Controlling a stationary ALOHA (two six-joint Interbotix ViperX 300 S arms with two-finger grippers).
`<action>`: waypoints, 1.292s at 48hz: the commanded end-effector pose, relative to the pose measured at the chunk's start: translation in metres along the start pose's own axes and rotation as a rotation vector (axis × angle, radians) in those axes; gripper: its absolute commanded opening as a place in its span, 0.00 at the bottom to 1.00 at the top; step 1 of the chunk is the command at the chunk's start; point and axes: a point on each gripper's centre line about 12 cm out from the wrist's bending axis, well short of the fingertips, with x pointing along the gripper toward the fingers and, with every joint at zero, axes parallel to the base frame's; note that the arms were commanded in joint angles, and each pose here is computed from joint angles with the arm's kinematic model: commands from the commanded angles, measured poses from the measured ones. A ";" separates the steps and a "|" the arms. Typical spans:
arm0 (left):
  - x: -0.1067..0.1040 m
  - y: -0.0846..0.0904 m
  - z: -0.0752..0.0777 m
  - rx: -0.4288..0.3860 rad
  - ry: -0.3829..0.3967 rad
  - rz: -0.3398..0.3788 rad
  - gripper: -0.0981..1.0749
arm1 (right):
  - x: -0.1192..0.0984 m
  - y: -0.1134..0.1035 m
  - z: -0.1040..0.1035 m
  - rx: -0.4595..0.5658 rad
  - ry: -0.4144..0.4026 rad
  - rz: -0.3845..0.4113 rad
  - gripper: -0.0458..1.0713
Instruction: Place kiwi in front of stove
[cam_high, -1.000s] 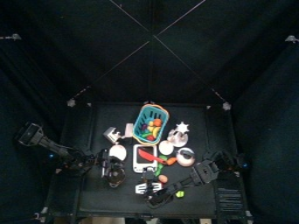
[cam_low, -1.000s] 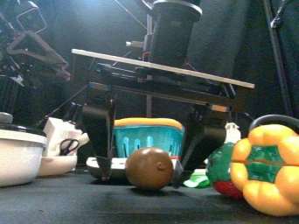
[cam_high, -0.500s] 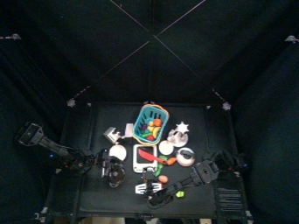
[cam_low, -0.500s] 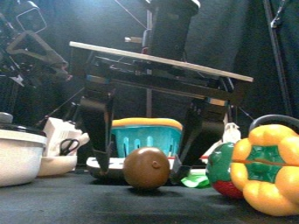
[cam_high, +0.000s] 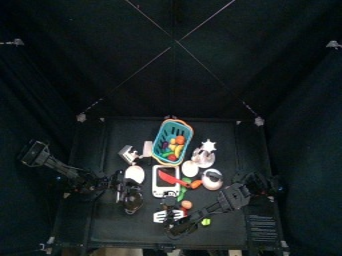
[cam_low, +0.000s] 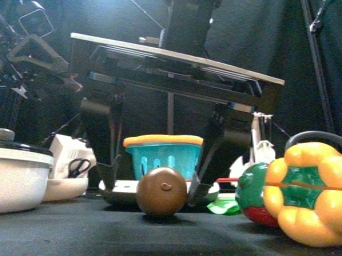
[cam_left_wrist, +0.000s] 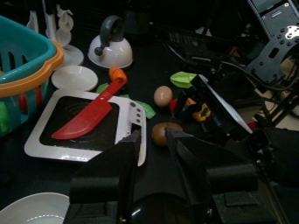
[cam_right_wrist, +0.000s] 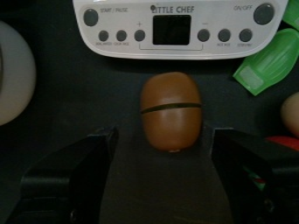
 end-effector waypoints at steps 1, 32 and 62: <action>0.003 -0.004 0.009 -0.009 -0.026 -0.006 0.70 | -0.025 0.011 0.012 0.037 0.024 0.054 0.95; 0.002 -0.009 0.007 -0.004 -0.019 -0.027 0.70 | -0.057 -0.001 0.023 0.007 -0.007 0.041 0.95; 0.001 -0.012 0.007 0.003 -0.018 -0.041 0.70 | -0.119 -0.014 0.053 -0.059 -0.162 0.072 0.95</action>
